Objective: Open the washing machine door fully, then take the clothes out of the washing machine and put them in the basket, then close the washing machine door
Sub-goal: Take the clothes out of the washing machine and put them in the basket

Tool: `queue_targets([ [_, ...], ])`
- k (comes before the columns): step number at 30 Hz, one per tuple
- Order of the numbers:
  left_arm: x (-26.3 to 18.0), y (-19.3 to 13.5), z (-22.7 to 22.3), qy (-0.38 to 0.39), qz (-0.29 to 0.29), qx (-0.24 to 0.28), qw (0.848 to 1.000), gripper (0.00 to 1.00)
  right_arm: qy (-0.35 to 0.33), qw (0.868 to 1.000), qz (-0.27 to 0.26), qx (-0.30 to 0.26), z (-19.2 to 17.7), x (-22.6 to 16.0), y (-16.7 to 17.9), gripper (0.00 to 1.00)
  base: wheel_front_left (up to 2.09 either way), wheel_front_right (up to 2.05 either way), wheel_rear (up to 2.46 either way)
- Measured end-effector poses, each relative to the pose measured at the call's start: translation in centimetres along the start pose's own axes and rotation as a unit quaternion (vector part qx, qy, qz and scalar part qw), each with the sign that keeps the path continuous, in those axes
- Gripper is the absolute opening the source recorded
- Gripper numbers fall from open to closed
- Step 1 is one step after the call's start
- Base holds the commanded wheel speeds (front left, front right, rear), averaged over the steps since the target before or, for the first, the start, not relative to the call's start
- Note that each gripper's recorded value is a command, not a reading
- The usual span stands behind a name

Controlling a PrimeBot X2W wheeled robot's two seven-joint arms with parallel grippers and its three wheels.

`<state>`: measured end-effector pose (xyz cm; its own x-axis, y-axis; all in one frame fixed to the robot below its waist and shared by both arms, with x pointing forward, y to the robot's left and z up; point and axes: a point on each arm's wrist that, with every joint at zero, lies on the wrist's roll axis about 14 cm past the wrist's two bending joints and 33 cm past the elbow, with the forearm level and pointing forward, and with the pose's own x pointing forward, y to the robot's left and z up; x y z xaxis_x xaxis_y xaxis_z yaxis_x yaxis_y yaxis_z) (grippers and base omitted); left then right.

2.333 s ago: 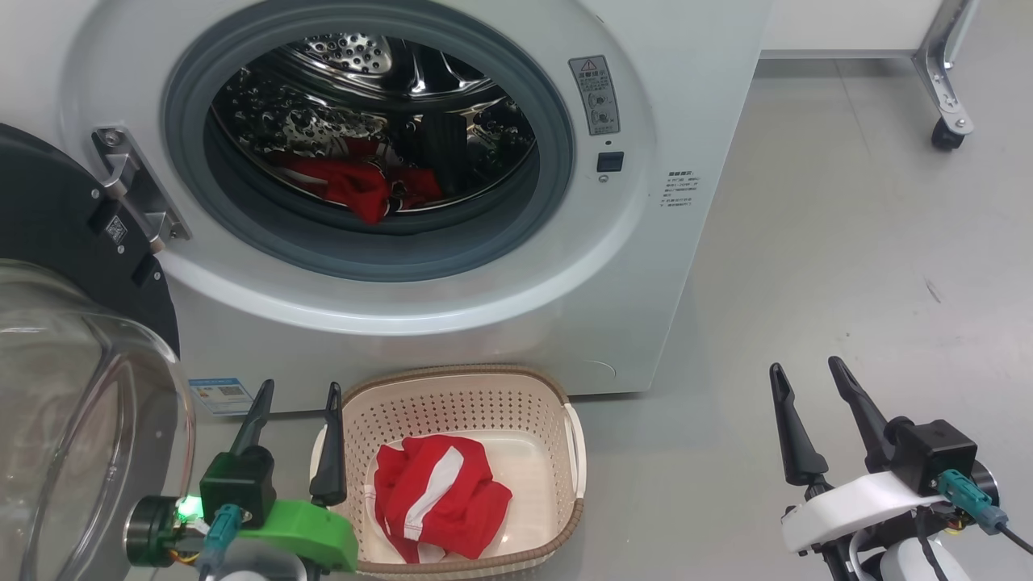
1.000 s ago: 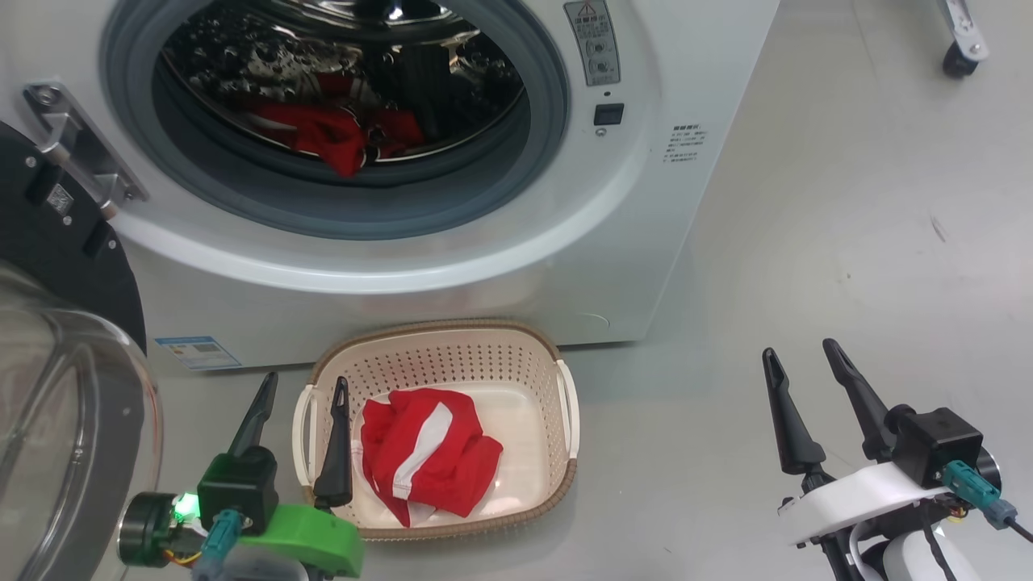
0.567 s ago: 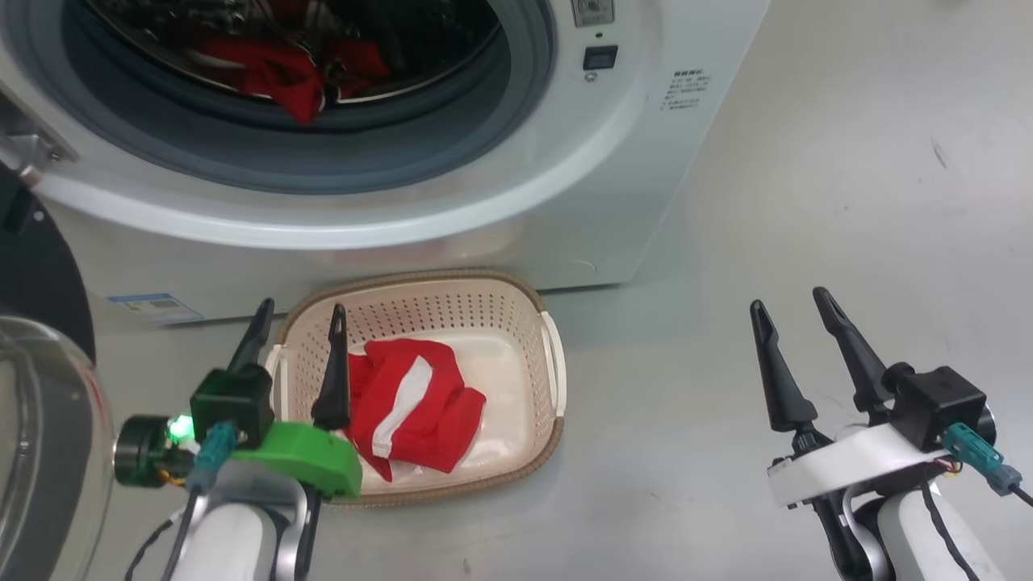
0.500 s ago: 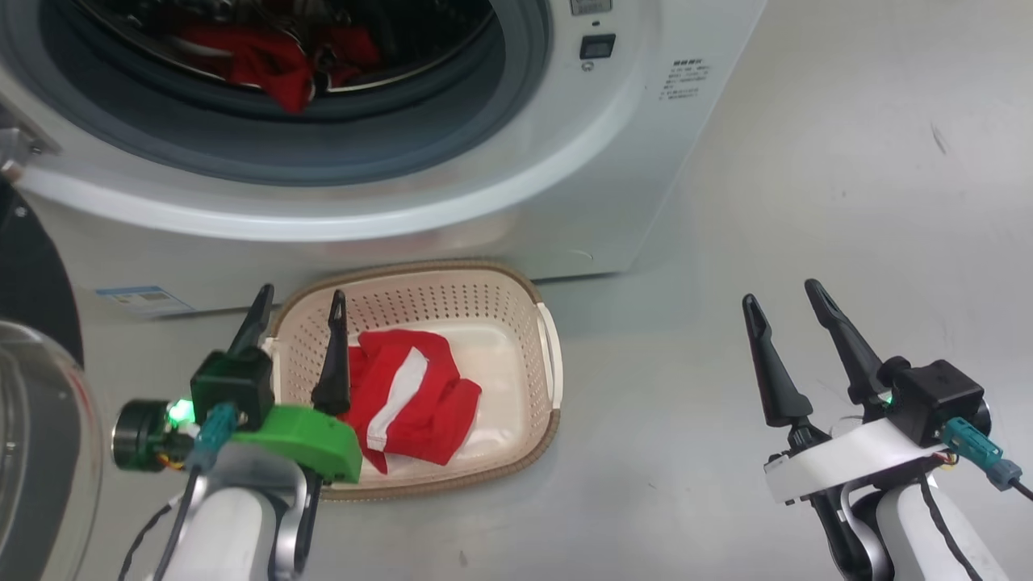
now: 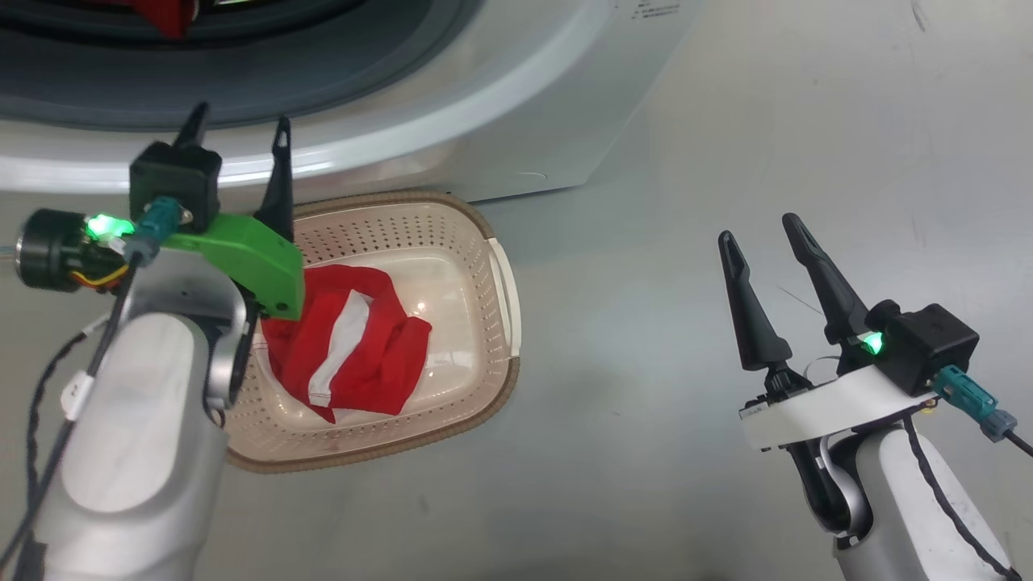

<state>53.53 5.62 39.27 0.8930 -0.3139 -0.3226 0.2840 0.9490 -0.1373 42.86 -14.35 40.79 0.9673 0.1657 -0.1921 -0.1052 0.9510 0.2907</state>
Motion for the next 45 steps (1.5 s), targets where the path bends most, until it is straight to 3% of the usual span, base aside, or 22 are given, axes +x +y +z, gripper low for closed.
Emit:
queue_targets([
  [14, 7.8, 1.3, -1.0, 0.081, -0.017, 0.043, 0.996, 1.00, 0.020, 0.999, -0.046, 0.003, -1.9, -0.2, -3.1, 1.00, 0.00, 0.00, 0.00],
  [21, 10.8, 2.7, 1.2, 0.081, -0.004, 0.083, 0.993, 1.00, 0.032, 0.997, -0.063, 0.012, -2.8, -0.6, -4.1, 1.00, 0.00, 0.00, 0.00],
  [27, 12.3, 4.2, 2.0, 0.094, 0.015, 0.103, 0.990, 1.00, 0.033, 0.997, -0.073, 0.016, -3.1, -0.6, -4.7, 1.00, 0.00, 0.00, 0.00],
  [38, 12.9, 6.6, -2.2, 0.185, 0.047, 0.099, 0.977, 1.00, 0.039, 0.996, -0.078, 0.018, -3.7, 0.0, -5.3, 1.00, 0.00, 0.00, 0.00],
  [39, 12.9, 6.8, -2.3, 0.188, 0.050, 0.097, 0.976, 0.89, 0.039, 0.996, -0.077, 0.017, -3.8, 0.1, -5.3, 1.00, 0.00, 0.00, 0.00],
  [40, 12.9, 7.0, -2.4, 0.190, 0.054, 0.095, 0.976, 0.42, 0.040, 0.996, -0.075, 0.017, -3.8, 0.2, -5.2, 1.00, 0.00, 0.00, 0.00],
  [42, 12.9, 7.2, -2.7, 0.197, 0.057, 0.092, 0.974, 0.00, 0.038, 0.996, -0.073, 0.020, -3.8, 0.4, -5.1, 1.00, 0.00, 0.00, 0.00],
  [45, 12.8, 7.4, -3.2, 0.206, 0.058, 0.091, 0.973, 0.00, 0.038, 0.996, -0.072, 0.021, -3.9, 0.5, -5.1, 1.00, 0.00, 0.00, 0.00],
])
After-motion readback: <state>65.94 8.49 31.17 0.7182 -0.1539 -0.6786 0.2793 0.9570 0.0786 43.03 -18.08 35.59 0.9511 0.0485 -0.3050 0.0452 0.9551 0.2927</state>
